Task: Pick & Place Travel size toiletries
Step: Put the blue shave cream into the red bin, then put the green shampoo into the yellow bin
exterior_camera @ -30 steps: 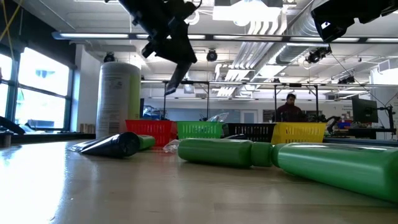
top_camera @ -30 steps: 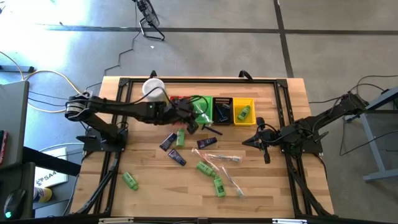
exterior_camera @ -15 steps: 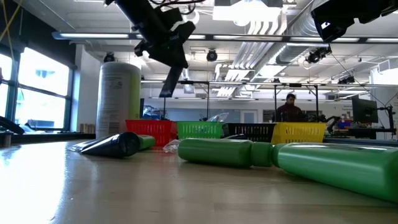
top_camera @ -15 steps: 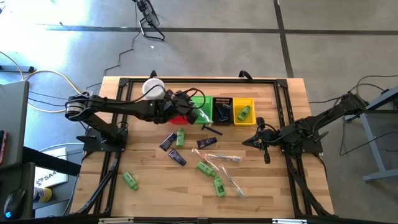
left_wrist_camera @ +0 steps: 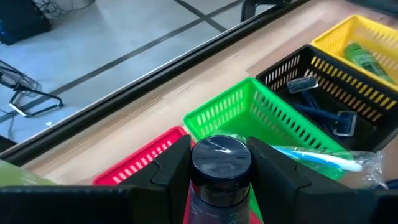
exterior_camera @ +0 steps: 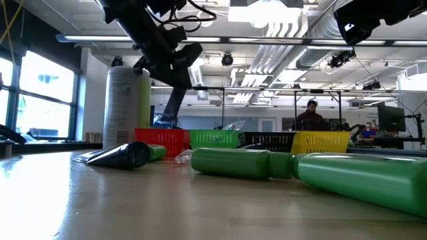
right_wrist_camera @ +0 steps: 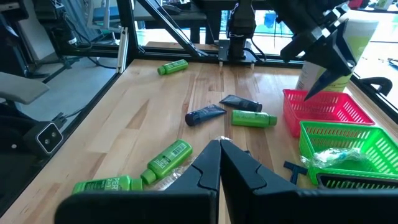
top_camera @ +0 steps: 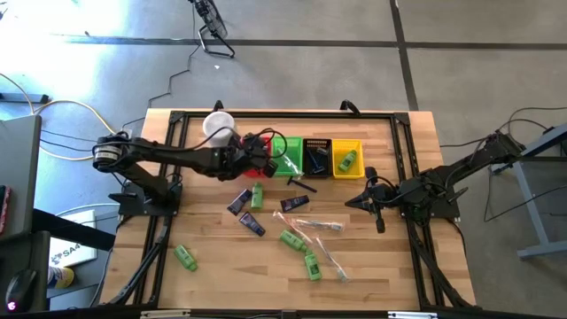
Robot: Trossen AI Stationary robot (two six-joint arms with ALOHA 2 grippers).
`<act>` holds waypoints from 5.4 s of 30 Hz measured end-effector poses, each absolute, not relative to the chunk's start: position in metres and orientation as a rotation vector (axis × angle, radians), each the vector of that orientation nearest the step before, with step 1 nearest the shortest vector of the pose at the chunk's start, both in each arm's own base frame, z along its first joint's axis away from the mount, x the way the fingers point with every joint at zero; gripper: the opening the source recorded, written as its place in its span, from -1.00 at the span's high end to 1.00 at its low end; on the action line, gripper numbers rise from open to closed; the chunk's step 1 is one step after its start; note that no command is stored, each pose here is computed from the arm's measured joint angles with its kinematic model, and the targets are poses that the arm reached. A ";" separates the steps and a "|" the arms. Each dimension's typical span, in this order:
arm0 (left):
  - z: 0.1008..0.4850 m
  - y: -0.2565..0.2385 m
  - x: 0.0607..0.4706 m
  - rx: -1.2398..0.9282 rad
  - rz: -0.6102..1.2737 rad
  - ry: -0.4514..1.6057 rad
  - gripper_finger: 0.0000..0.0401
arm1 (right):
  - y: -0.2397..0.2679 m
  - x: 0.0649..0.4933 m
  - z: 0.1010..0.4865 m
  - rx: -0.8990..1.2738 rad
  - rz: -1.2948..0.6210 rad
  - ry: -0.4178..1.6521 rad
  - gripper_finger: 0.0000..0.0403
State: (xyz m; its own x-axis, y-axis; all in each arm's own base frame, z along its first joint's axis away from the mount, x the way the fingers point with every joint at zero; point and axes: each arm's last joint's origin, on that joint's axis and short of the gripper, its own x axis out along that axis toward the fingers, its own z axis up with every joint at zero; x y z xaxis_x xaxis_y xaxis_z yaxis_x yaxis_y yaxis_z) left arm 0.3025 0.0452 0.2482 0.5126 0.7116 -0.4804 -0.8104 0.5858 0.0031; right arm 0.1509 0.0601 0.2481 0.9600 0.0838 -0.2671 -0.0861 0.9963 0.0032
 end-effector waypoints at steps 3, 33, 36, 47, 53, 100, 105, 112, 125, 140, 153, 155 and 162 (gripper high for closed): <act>0.240 0.045 0.304 -0.235 0.928 0.459 0.31 | 0.060 0.151 0.248 -0.009 0.086 0.270 0.99; 0.203 0.048 0.321 -0.180 0.969 0.534 0.31 | 0.060 0.150 0.247 -0.013 0.085 0.282 0.99; 0.203 0.048 0.321 -0.181 0.969 0.535 0.26 | 0.060 0.150 0.247 -0.013 0.085 0.282 0.99; 0.205 0.048 0.322 -0.189 0.975 0.505 -0.08 | 0.060 0.150 0.247 -0.013 0.085 0.281 0.99; 0.216 0.048 0.328 -0.170 0.961 0.484 -0.09 | 0.060 0.151 0.247 -0.013 0.085 0.281 0.99; 0.226 0.036 0.340 -0.358 0.458 0.648 0.79 | 0.060 0.150 0.247 -0.011 0.085 0.284 0.99; 0.217 0.028 0.331 -0.472 0.455 0.780 0.79 | 0.060 0.150 0.246 -0.012 0.085 0.287 0.99; 0.208 -0.009 0.318 -0.517 0.465 0.942 0.79 | 0.060 0.150 0.246 -0.014 0.085 0.293 0.99; 0.218 -0.042 0.284 -0.452 0.480 1.120 0.79 | 0.060 0.150 0.246 -0.014 0.084 0.292 0.99; 0.252 -0.059 0.263 -0.311 0.302 1.024 0.79 | 0.060 0.151 0.245 -0.019 0.084 0.296 0.99; 0.253 -0.067 0.259 -0.339 0.279 1.042 0.79 | 0.060 0.151 0.246 -0.018 0.085 0.293 0.99; 0.253 -0.067 0.259 -0.339 0.278 1.042 0.79 | 0.060 0.151 0.246 -0.018 0.085 0.293 0.99; 0.253 -0.068 0.260 -0.341 0.276 1.035 0.79 | 0.060 0.151 0.246 -0.018 0.085 0.293 0.99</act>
State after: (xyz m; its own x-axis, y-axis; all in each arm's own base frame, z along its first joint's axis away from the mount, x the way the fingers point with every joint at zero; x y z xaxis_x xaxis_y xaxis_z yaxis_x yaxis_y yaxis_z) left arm 0.2597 -0.0676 0.2531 0.4838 0.0627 -0.8729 -0.3806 0.9133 -0.1453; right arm 0.1506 0.0600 0.2456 0.9538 0.0808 -0.2894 -0.0860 0.9963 -0.0053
